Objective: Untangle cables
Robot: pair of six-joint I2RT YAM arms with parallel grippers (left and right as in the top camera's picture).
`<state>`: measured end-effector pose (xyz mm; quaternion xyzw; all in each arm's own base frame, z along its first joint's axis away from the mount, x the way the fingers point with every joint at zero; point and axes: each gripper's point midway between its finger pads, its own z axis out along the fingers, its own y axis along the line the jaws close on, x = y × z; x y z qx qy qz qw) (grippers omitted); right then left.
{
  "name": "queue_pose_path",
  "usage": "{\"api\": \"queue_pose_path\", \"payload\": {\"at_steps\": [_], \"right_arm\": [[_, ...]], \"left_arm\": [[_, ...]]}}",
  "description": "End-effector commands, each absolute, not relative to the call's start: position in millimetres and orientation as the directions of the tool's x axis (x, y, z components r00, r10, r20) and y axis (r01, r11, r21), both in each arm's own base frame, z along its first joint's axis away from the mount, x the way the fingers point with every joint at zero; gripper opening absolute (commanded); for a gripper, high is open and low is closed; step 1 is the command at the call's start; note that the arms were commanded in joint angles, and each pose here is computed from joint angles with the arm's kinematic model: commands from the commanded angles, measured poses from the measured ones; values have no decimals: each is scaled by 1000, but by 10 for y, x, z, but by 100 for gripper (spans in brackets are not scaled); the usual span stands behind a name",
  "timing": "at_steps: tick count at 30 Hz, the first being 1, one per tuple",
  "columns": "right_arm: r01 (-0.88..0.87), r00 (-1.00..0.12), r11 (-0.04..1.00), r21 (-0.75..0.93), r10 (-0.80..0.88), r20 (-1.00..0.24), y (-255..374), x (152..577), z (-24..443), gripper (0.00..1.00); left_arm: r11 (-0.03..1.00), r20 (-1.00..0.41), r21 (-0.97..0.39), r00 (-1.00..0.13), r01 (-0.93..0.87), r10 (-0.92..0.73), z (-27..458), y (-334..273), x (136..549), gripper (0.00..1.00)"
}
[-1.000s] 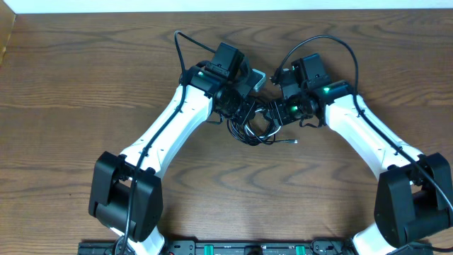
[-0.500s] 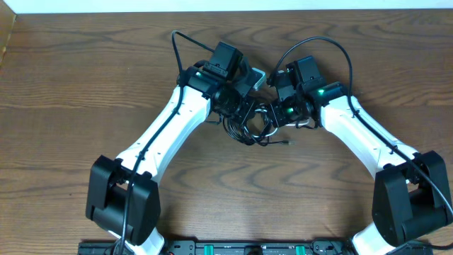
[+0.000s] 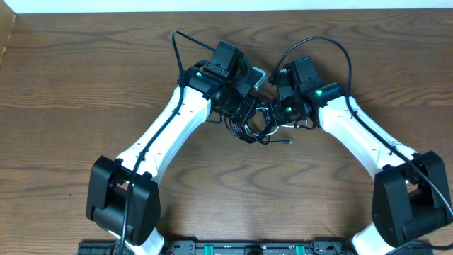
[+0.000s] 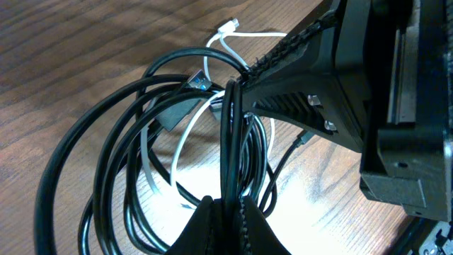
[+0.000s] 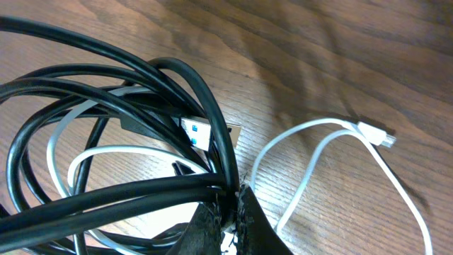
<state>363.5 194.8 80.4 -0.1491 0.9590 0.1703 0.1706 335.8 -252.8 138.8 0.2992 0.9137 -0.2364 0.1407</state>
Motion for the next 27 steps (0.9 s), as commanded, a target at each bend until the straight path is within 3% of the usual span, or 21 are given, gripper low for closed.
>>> {"api": "queue_pose_path", "payload": {"at_steps": [1, 15, 21, 27], "right_arm": [[-194, -924, 968, 160, -126, -361, 1497, 3778, 704, 1], [-36, -960, 990, 134, 3, -282, 741, 3774, 611, 1], [-23, -960, 991, 134, 15, -279, 690, 3779, 609, 1], [-31, -959, 991, 133, 8, -284, 693, 3788, 612, 1]], "left_arm": [[720, -447, -314, -765, 619, 463, 1583, -2424, 3473, 7], [874, -443, -272, -858, 403, 258, 1555, -1443, 3991, 8], [909, -445, -249, -873, 335, 199, 1547, -1128, 4102, 7], [898, -444, -281, -875, 340, 192, 1561, -1185, 4084, 7]]}}
